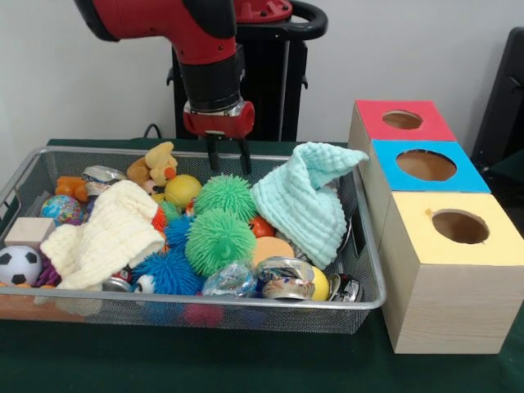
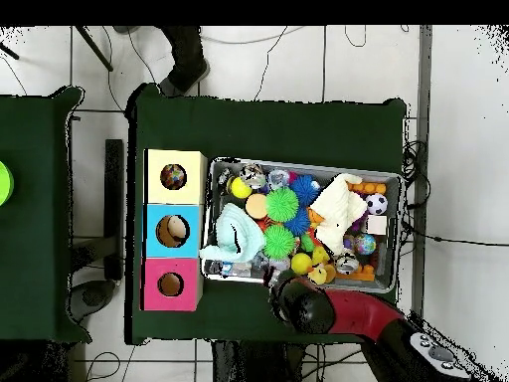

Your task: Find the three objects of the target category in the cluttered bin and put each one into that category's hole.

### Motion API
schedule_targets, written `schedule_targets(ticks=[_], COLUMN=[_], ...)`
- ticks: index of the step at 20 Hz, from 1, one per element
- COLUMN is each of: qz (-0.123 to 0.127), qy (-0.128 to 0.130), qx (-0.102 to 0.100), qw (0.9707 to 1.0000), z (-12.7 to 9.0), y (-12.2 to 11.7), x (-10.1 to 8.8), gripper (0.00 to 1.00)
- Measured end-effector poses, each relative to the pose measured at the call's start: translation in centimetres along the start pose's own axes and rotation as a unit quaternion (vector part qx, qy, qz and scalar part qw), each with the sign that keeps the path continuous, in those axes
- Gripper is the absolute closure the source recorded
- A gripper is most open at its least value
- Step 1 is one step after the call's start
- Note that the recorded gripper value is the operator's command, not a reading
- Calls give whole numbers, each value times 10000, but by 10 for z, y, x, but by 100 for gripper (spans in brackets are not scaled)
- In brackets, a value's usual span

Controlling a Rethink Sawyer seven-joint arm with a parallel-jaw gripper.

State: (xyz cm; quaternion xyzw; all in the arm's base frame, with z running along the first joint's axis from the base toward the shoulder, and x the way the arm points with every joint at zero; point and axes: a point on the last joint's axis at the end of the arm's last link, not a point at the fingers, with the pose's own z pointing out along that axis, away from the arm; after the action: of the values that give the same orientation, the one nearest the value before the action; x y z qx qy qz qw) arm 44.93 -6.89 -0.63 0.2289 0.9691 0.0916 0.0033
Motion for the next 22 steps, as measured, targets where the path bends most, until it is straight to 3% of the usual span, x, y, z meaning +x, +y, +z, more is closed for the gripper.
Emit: schedule_targets(ticks=[5, 14, 16, 22], qz=[305, 429, 404, -99], qy=[78, 204, 202, 33], qx=[-309, -365, -358, -189], qw=[9990, 9982, 9983, 9998], z=[8, 7, 7, 14], y=[-12, -20, -21, -14], x=[-5, -11, -12, -7], gripper=[0, 0, 0, 0])
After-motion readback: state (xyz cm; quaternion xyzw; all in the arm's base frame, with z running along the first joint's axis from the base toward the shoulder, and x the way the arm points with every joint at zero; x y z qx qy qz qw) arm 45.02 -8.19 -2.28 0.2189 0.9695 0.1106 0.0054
